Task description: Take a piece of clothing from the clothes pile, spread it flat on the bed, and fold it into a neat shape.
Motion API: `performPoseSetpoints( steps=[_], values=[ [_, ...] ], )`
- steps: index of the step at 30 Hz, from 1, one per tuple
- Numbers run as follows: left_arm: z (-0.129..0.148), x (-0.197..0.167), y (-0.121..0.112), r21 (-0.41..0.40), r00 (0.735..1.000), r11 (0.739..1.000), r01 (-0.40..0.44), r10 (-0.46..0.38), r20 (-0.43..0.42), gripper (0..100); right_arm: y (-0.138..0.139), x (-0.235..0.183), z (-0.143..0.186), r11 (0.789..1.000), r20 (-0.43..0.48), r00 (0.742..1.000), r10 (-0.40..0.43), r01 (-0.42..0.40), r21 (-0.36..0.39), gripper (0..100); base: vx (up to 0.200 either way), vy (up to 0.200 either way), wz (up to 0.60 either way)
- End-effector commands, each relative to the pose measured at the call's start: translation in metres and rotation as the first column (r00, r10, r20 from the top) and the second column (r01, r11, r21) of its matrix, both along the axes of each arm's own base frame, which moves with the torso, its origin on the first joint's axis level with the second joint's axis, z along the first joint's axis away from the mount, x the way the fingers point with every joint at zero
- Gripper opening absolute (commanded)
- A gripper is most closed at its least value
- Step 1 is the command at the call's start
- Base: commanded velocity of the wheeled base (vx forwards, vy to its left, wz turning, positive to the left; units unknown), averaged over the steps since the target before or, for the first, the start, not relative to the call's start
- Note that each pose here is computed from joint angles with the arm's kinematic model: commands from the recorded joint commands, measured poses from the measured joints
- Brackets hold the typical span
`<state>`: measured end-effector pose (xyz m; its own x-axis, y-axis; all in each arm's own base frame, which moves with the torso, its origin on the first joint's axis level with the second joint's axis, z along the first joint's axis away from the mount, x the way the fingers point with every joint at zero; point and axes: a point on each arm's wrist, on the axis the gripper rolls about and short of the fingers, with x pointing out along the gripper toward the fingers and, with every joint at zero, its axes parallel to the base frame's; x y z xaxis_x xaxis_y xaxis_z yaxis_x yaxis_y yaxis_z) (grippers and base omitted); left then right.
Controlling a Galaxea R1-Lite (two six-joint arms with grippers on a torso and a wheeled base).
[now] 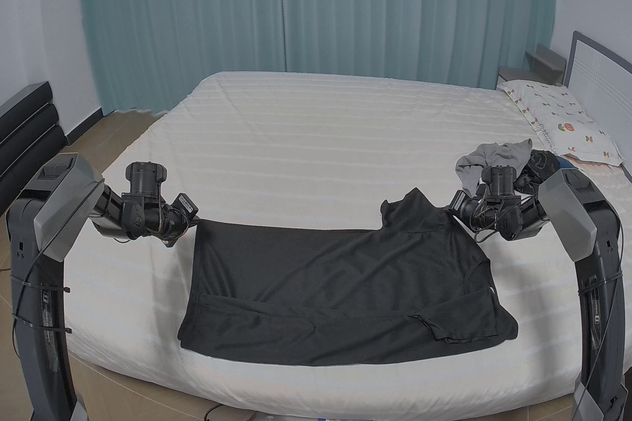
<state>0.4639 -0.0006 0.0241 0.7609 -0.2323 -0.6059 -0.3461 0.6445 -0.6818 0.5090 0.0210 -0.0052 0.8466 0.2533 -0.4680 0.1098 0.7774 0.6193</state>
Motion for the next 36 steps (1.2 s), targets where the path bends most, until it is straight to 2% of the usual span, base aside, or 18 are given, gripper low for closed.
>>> performPoseSetpoints(
  steps=[1, 5, 11, 17, 36],
  values=[
    [0.009, -0.001, 0.001, 0.001, 1.0, 1.0, -0.002, 0.002, 0.018, 0, -0.007, -0.004, 0.024, 1.0, 0.037, 0.999, -0.018, 0.018, 0.011, 0, 0.0, 0.0, 0.0],
    [0.012, -0.003, 0.004, 0.001, 1.0, 1.0, -0.008, 0.008, 0.022, 0, -0.022, -0.009, 0.043, 0.999, 0.081, 0.995, -0.05, 0.048, 0.017, 0, 0.0, 0.0, 0.0],
    [0.017, -0.003, 0.006, 0.003, 0.999, 1.0, -0.015, 0.015, 0.035, 0, -0.027, -0.021, 0.045, 0.994, 0.124, 0.987, -0.107, 0.102, 0.04, 0, 0.0, 0.0, 0.0],
    [0.016, -0.003, 0.006, 0.005, 0.999, 1.0, -0.013, 0.013, 0.035, 0, -0.028, -0.026, 0.034, 0.994, 0.11, 0.988, -0.108, 0.104, 0.045, 0, 0.0, 0.0, 0.0],
    [0.023, -0.009, 0.006, 0.007, 0.999, 1.0, -0.008, 0.008, 0.036, 0, -0.029, -0.031, 0.037, 0.994, 0.1, 0.99, -0.103, 0.098, 0.046, 0, 0.0, 0.0, 0.0]
  ],
)
